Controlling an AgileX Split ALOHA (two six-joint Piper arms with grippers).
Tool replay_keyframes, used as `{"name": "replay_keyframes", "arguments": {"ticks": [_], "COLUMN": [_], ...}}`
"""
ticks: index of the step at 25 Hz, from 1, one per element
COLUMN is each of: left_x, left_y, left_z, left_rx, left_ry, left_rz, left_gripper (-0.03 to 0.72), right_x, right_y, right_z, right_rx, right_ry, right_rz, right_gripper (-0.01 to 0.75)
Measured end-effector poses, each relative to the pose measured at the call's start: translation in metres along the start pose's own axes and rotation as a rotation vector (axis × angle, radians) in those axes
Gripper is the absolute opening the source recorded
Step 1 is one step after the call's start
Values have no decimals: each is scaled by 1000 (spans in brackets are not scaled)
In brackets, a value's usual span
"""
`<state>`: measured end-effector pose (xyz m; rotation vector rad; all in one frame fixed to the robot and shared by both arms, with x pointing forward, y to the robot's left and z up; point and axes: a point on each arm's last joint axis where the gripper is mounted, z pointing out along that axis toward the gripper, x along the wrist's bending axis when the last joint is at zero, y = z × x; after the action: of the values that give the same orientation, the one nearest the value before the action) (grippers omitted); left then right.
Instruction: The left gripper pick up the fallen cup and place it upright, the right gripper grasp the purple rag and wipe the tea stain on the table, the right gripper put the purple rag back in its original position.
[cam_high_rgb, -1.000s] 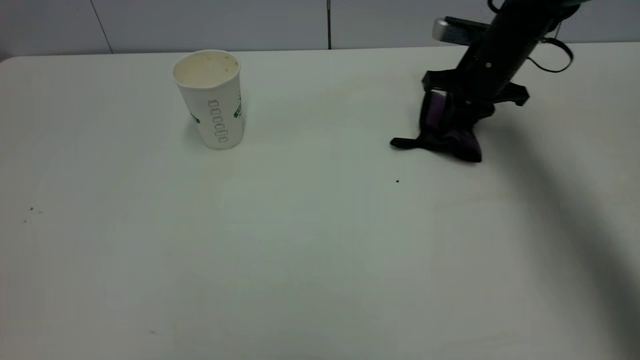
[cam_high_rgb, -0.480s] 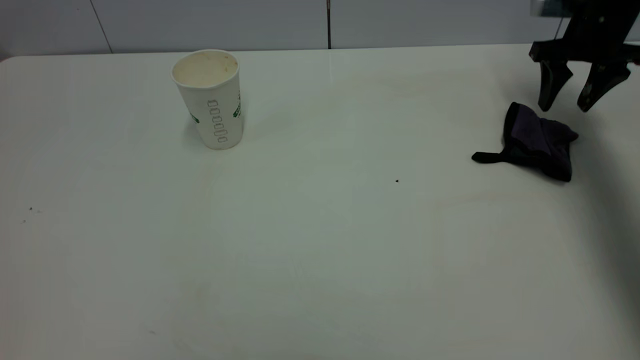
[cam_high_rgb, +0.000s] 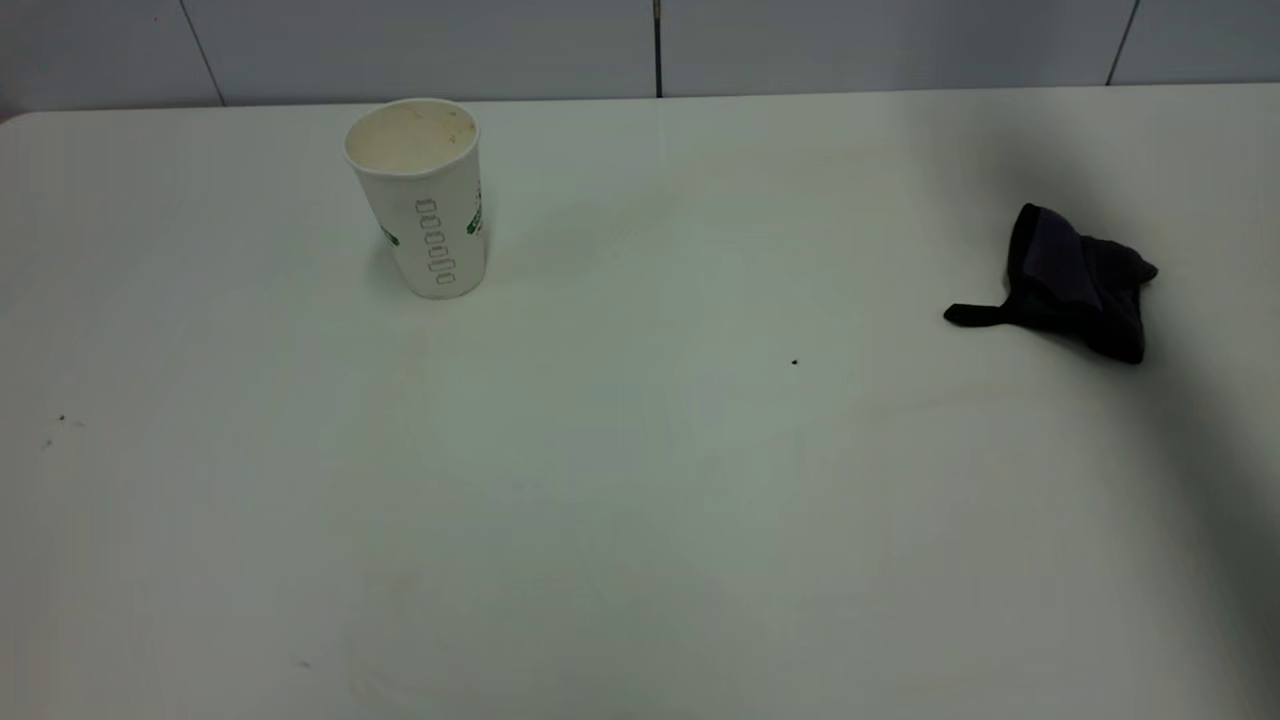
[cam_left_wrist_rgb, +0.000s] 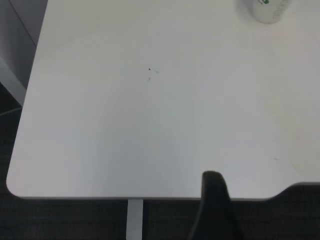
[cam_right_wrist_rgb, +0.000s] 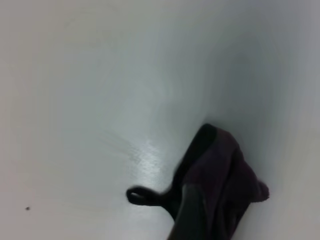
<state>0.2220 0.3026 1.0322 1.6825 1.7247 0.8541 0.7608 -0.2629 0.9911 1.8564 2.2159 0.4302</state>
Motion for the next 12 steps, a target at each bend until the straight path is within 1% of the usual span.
{"name": "replay_keyframes", "arguments": {"ticks": [4,6,8,10,12], "left_x": [0,0,0,0,0], "left_y": [0,0,0,0,0], "left_z": [0,0,0,0,0], "left_rx": [0,0,0,0,0], "left_ry": [0,0,0,0,0], "left_rz": [1,0,0,0,0], "left_gripper": [556,556,556,556,556], "right_x": [24,32,37,42,45], "right_y": [-5,-18,-38,-64,-94], "right_z": [-81,-119,-165,-199,-236], "right_rx": [-86,-107,-150,-162,-199], "right_ry": [9,10,9,10,9], "right_rz": [-56,-71,-78,-74,-59], "right_gripper": [726,726,726,726,726]}}
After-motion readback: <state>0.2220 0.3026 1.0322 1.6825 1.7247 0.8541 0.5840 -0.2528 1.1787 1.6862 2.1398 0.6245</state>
